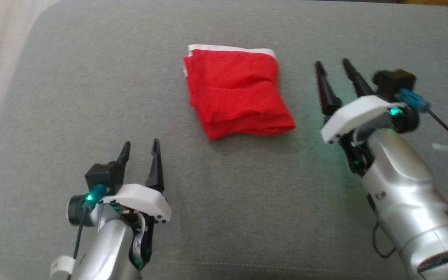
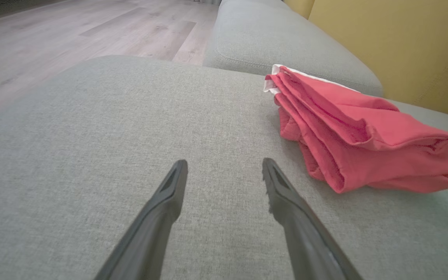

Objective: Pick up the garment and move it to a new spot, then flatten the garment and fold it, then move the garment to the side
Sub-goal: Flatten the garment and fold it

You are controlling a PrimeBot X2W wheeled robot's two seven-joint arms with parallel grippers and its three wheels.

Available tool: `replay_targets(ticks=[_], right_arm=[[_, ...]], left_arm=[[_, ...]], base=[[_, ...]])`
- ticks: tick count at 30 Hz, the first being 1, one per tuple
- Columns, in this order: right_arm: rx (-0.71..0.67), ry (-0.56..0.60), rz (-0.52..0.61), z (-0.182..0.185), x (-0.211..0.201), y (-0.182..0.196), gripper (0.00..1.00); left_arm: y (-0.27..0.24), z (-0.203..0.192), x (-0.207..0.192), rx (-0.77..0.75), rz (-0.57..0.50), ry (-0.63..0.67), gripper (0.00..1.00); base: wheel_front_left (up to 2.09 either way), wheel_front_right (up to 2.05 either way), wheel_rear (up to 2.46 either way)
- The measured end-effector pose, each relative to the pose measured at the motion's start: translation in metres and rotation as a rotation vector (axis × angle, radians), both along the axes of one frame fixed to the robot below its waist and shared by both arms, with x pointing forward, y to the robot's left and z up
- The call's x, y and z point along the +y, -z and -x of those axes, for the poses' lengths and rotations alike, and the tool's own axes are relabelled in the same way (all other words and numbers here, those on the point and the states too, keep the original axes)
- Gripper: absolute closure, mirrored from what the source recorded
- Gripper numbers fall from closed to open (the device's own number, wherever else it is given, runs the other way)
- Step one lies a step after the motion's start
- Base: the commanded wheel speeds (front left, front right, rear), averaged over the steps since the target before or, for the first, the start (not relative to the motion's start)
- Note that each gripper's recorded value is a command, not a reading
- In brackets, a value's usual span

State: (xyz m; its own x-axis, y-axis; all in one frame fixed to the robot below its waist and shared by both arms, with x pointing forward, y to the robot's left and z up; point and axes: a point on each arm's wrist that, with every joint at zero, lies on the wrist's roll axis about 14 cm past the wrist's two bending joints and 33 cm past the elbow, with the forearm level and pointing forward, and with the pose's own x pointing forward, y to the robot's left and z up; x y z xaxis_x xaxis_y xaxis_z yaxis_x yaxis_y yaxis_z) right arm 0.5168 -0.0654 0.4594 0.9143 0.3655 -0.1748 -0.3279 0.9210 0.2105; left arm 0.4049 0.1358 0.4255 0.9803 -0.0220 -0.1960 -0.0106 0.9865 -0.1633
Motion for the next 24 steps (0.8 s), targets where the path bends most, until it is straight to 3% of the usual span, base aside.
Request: replay_targets(ticks=[9, 24], right_arm=[[-0.004, 0.182, 0.033, 0.035, -0.070, 0.013, 0.00], [0.028, 0.230, 0.026, 0.105, -0.085, 0.025, 0.00]], left_arm=[[-0.013, -0.012, -0.007, -0.049, -0.046, 0.019, 0.00], [-0.007, 0.029, -0.005, -0.025, -0.068, 0.016, 0.00]], base=[[0.00, 0.00, 0.00], [0.00, 0.00, 0.00]])
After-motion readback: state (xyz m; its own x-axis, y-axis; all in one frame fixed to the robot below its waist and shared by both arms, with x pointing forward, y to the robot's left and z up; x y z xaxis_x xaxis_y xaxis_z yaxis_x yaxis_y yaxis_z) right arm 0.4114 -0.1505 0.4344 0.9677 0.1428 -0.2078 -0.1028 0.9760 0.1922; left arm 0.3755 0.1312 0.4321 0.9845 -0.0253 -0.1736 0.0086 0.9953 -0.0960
